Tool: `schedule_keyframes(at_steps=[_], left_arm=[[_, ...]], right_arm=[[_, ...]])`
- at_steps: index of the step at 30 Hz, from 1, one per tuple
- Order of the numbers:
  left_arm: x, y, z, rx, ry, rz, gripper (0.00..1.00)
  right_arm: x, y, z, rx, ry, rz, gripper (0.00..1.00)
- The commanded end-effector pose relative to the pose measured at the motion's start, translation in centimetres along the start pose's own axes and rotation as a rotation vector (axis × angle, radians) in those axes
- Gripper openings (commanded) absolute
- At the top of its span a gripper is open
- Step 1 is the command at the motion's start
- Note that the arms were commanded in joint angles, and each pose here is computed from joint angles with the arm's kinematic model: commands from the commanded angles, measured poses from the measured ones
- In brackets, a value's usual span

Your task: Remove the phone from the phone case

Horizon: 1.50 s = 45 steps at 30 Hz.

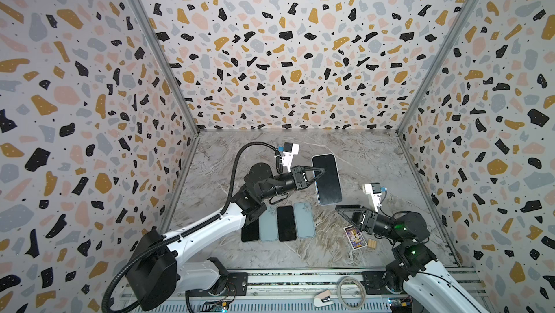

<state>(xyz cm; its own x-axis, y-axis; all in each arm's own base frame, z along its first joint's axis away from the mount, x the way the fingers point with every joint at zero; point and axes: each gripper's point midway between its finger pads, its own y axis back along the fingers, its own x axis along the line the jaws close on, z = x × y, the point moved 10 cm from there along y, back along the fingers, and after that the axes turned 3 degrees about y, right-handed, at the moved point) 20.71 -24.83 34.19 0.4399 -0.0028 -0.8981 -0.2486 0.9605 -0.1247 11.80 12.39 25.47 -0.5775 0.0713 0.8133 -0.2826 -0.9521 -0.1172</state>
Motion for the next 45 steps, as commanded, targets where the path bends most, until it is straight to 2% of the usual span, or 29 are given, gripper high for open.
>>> schedule_keyframes(at_steps=[1,27,45], left_arm=[[-2.9,0.2,0.8,-0.022,-0.082,-0.137,0.00],[-1.5,0.3,0.4,-0.032,-0.075,-0.110,0.00],[-2.1,0.4,-0.3,-0.014,-0.077,-0.162,0.00]], right_arm=[[1.0,-0.6,0.8,-0.027,0.058,0.037,0.65],[1.8,-0.8,1.3,-0.046,0.091,0.092,0.64],[1.0,-1.2,1.7,-0.068,0.086,0.059,0.63]])
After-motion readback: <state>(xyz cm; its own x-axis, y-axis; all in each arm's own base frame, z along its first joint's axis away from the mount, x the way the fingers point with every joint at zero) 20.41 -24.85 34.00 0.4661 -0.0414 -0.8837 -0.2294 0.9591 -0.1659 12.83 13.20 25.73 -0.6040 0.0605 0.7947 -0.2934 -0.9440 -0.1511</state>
